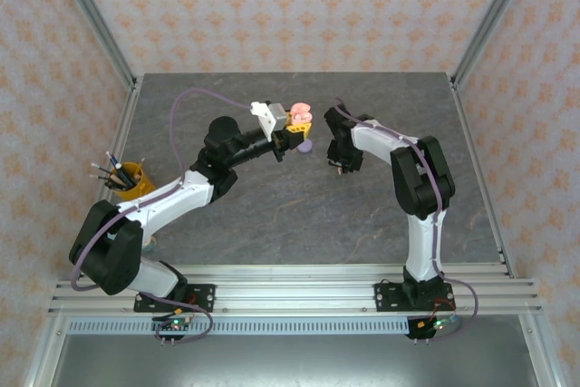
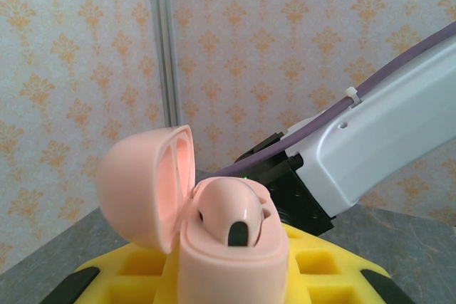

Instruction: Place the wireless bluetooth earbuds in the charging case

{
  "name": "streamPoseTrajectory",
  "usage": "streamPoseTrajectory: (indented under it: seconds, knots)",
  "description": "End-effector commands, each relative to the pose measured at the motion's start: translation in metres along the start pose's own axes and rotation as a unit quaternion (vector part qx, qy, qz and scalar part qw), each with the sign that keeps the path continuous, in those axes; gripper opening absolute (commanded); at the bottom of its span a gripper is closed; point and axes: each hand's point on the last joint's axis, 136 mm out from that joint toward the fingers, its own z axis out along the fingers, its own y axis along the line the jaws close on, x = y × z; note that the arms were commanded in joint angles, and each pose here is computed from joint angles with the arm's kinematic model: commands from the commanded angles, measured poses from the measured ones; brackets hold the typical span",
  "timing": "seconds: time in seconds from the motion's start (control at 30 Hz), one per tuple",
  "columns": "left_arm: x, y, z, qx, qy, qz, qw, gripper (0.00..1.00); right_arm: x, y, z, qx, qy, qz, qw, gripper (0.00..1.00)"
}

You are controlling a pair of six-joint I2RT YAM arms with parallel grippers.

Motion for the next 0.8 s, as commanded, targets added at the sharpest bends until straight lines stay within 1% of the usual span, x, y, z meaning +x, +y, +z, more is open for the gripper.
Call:
streamPoseTrajectory:
  seconds: [0.0,0.23,0.4,0.77]
  knots:
    - [-0.019,0.001,-0.004,-0.006,-0.032,0.013,0.999,0.00,0.012,0.006,0.005,-0.006,0.011,-0.009,1.000,0.25]
    - [-0.019,0.001,-0.003,-0.005,-0.032,0.011,0.999,0.00,0.011,0.007,-0.003,-0.013,0.005,-0.008,1.000,0.16]
    - [-0.019,0.000,-0.003,-0.005,-0.032,0.010,0.999,0.00,0.007,0.009,-0.019,-0.034,-0.016,-0.003,0.999,0.12]
    - [-0.019,0.000,-0.004,-0.006,-0.029,0.011,1.000,0.00,-0.001,0.007,-0.057,-0.075,-0.061,0.007,0.995,0.11]
